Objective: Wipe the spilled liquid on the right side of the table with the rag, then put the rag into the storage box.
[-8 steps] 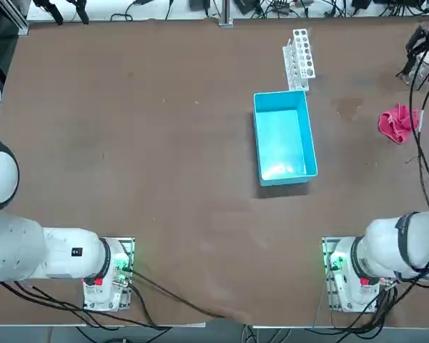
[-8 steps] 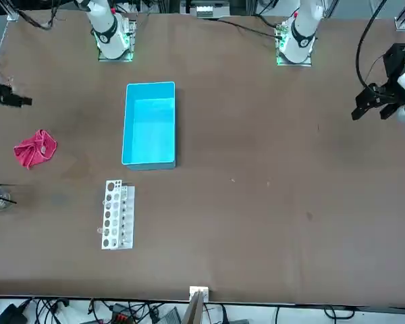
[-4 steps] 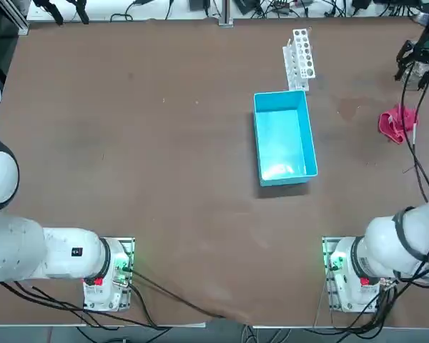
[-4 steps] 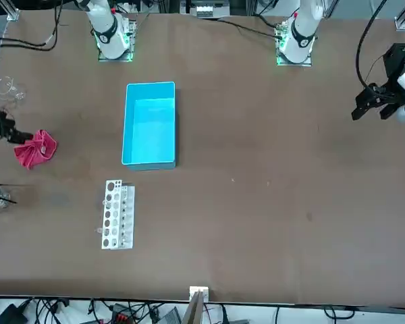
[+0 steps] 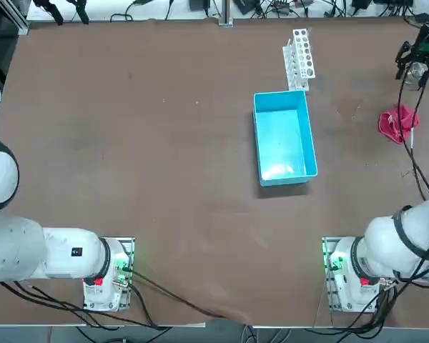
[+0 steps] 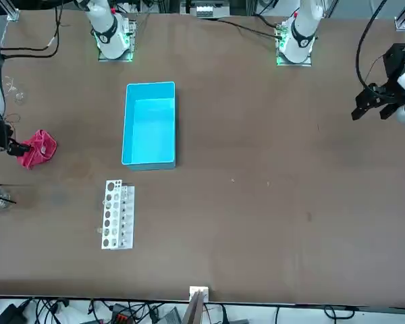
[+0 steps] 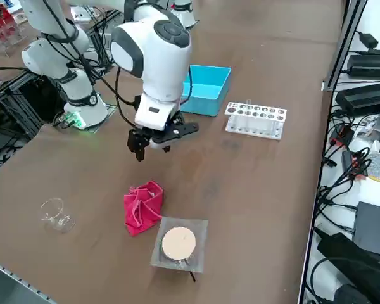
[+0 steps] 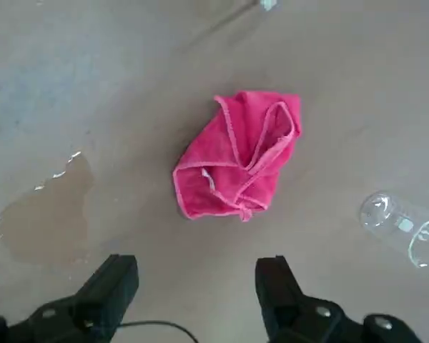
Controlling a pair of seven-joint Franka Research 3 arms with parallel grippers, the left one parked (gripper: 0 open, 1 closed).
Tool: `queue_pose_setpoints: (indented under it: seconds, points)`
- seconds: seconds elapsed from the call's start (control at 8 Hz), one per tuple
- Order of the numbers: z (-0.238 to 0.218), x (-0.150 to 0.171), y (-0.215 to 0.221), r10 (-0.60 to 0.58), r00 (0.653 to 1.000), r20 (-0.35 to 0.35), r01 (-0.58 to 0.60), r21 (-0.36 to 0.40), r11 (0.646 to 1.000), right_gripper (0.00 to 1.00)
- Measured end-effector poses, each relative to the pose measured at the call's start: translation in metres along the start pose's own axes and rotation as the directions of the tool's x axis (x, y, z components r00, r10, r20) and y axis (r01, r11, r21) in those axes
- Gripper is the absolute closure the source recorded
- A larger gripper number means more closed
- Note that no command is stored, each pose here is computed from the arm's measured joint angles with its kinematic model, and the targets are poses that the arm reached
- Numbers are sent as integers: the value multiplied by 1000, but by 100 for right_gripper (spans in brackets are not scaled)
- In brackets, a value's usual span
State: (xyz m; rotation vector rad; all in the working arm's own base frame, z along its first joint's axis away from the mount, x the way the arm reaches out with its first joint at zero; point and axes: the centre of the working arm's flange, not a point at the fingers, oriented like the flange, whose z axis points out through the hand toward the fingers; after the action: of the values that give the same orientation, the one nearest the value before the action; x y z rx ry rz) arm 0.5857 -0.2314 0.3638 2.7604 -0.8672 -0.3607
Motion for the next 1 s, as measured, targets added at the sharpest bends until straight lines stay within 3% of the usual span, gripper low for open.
queue_pose_setpoints:
  seconds: [0.62, 1.0]
  points:
    - [86, 56, 34, 85, 990, -112, -80, 45, 996, 0]
    - [153, 56, 72, 140, 982, -125, -131, 78, 988, 0]
